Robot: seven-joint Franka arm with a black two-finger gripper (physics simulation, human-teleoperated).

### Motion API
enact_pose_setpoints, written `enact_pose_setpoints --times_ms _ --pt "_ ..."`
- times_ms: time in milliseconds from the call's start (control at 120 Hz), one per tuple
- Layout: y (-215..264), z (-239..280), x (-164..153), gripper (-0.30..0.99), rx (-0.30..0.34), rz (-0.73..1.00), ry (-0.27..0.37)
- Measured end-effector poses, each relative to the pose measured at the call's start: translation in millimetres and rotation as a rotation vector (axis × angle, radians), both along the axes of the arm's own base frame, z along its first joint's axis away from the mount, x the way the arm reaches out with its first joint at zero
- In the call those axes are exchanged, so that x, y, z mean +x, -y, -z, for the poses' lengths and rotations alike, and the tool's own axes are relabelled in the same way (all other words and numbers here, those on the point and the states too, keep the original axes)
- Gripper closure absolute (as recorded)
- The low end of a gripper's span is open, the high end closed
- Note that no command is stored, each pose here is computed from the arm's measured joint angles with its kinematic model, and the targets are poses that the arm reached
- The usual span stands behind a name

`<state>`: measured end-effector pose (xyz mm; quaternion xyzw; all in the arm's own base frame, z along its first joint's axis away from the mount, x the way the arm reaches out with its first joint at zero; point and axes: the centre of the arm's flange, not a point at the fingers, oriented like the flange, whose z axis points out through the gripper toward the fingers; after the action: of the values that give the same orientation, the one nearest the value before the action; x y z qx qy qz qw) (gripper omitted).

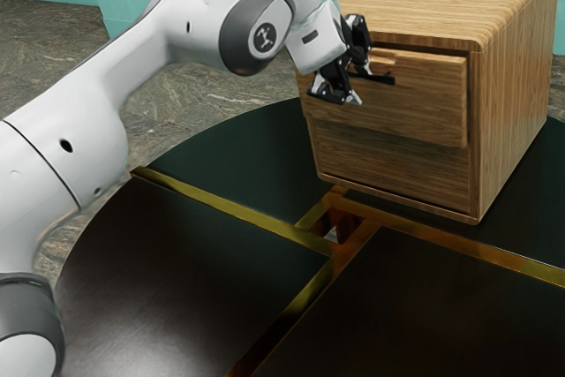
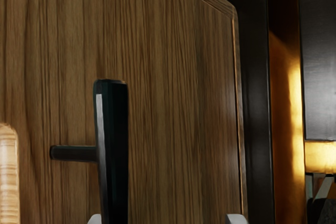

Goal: Pull the drawer handle with one arm to open the drawer

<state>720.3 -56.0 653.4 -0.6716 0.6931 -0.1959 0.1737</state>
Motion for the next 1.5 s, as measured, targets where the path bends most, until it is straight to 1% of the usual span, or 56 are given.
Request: enact_pose_setpoints --times_ms 142,292,483,792,967,1208,1500 --pt "2 3 -2 0.47 -0.005 -0.007 -0.028" --pt "5 -1 -7 0.54 -0.008 -0.012 -0.047" --pt "1 -9 -15 0.58 -0.012 -0.029 -0.076" --pt "-3 -18 -26 0.59 -0.031 -0.047 -0.123" --pt "-6 -24 -34 0.62 -0.054 -0.053 -0.159" --pt "-18 -22 -39 0.59 -0.070 -0.074 -0.207" --pt "-25 -35 -55 0.60 -0.085 -0.086 -0.250"
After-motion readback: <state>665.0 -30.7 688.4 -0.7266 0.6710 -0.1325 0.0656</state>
